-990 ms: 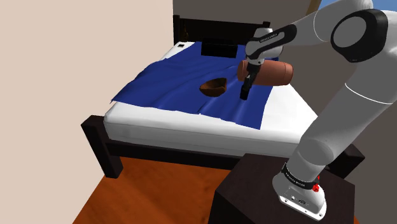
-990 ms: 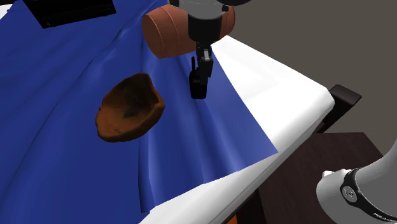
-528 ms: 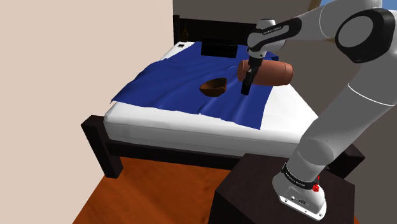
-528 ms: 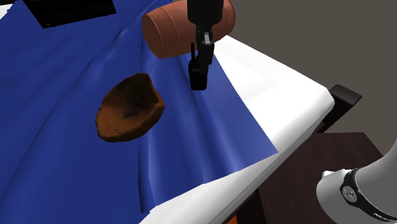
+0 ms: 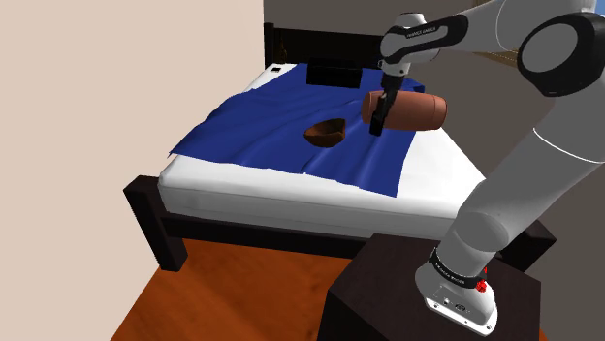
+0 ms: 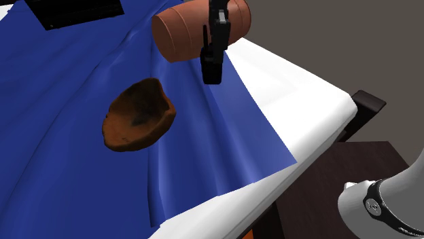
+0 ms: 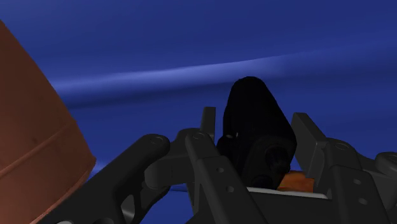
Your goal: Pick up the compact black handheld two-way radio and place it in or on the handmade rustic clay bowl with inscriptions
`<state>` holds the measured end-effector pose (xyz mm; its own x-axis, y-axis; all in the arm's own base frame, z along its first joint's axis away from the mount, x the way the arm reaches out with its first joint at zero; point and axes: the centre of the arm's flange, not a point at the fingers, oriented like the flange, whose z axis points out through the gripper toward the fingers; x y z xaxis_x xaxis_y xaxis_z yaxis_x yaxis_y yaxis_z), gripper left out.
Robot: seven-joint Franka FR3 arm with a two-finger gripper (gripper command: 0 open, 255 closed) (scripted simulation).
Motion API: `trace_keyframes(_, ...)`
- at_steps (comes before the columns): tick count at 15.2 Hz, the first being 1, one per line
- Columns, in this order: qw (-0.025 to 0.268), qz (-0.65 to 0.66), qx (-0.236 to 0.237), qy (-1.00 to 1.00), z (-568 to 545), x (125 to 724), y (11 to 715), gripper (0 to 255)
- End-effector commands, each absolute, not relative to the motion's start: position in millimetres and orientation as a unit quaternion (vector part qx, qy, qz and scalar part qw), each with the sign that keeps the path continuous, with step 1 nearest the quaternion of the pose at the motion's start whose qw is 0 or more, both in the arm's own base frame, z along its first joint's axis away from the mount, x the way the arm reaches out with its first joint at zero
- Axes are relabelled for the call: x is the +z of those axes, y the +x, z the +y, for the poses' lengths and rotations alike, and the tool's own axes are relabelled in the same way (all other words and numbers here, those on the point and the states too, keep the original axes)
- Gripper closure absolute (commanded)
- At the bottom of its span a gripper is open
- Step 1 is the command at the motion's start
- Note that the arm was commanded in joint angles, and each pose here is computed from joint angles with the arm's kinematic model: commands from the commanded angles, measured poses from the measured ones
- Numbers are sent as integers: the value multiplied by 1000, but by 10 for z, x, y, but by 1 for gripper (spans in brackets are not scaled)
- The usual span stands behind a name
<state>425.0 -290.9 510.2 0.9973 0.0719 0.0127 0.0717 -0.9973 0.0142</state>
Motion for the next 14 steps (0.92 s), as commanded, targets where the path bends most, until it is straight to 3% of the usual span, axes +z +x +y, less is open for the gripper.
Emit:
trace_keyframes(1,7,36,6,999,-2911,5193,4250,255)
trace_keyframes(14,7,36,6,999,-2911,5880,4250,255)
